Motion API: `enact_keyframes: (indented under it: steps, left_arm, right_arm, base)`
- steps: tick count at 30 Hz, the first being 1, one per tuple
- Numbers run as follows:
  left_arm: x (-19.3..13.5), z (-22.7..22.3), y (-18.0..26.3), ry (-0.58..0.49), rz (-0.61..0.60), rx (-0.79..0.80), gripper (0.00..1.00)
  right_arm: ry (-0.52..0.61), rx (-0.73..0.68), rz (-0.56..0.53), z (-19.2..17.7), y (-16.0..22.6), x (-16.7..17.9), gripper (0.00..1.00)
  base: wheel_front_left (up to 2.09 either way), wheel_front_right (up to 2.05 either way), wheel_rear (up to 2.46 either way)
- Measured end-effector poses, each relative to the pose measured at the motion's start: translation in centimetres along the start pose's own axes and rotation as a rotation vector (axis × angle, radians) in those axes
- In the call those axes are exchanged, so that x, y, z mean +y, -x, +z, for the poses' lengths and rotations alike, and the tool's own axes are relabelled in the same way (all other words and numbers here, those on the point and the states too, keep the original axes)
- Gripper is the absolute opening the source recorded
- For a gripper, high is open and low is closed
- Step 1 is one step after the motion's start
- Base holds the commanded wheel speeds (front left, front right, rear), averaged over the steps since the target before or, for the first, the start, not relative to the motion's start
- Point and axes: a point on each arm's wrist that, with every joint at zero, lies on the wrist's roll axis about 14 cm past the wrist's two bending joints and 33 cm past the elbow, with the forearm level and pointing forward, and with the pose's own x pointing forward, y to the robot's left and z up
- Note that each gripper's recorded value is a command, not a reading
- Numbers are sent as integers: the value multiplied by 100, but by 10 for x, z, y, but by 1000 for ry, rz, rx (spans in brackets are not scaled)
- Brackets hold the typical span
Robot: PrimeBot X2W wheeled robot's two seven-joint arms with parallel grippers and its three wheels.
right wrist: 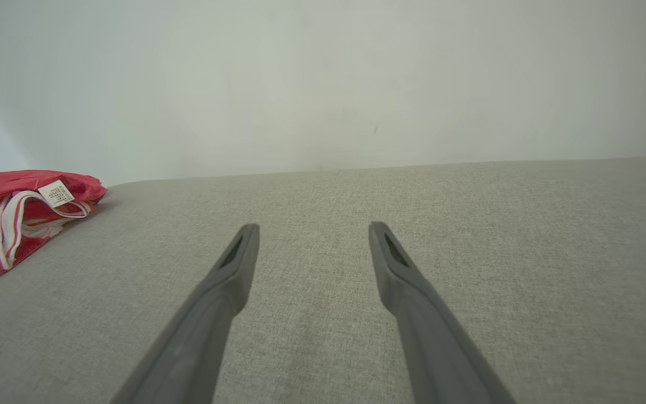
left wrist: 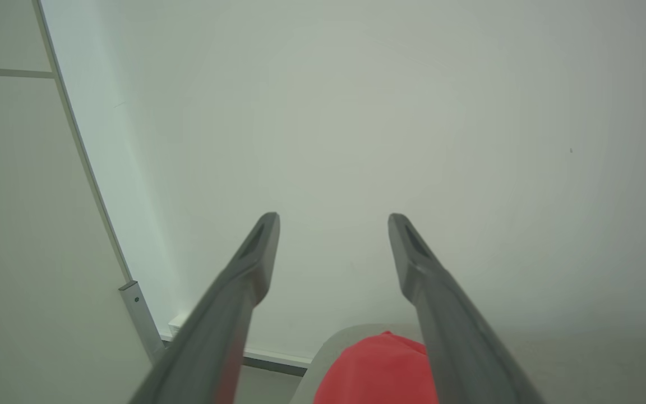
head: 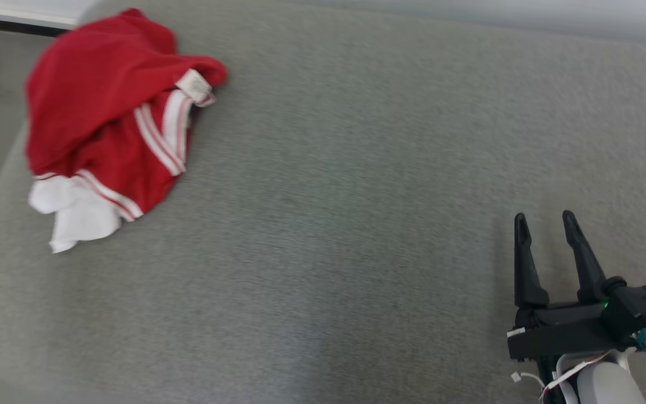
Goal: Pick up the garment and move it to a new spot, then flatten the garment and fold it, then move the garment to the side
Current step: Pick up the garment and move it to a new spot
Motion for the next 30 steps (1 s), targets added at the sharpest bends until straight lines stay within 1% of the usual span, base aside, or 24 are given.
enact_keyframes:
  steps: [3, 7, 12, 14, 16, 18, 23, 29, 30]
  left_arm:
    - [-16, -11, -28, 3, -35, 18, 100]
    - [-35, -41, -55, -1, -80, 87, 100]
    - [-62, -108, -62, 7, -136, 294, 100]
    - [-68, -138, -56, -8, -153, 406, 100]
    - [-74, -162, -49, 9, -163, 500, 100]
    - [-79, -189, -36, 11, -175, 627, 100]
    - [-89, -228, -3, 28, -209, 870, 100]
    - [-90, -242, 11, 23, -225, 968, 100]
    - [-90, -244, 14, 22, -226, 978, 44]
  right_arm:
    - [3, 7, -55, -5, 2, -22, 100]
    - [10, 19, -115, -12, 9, -45, 100]
    - [20, 48, -187, -20, 22, -71, 100]
    - [26, 51, -209, -21, 26, -79, 100]
    - [33, 53, -229, -21, 30, -86, 100]
    - [37, 58, -246, -21, 34, -91, 100]
    - [45, 58, -265, -20, 39, -98, 100]
    - [47, 46, -270, -15, 41, -99, 100]
    - [48, 45, -271, -14, 42, -99, 100]
  base:
    - [0, 0, 0]
    - [0, 0, 0]
    - [0, 0, 0]
    - [0, 0, 0]
    - [0, 0, 0]
    - [0, 0, 0]
    - [0, 0, 0]
    - [0, 0, 0]
    - [0, 0, 0]
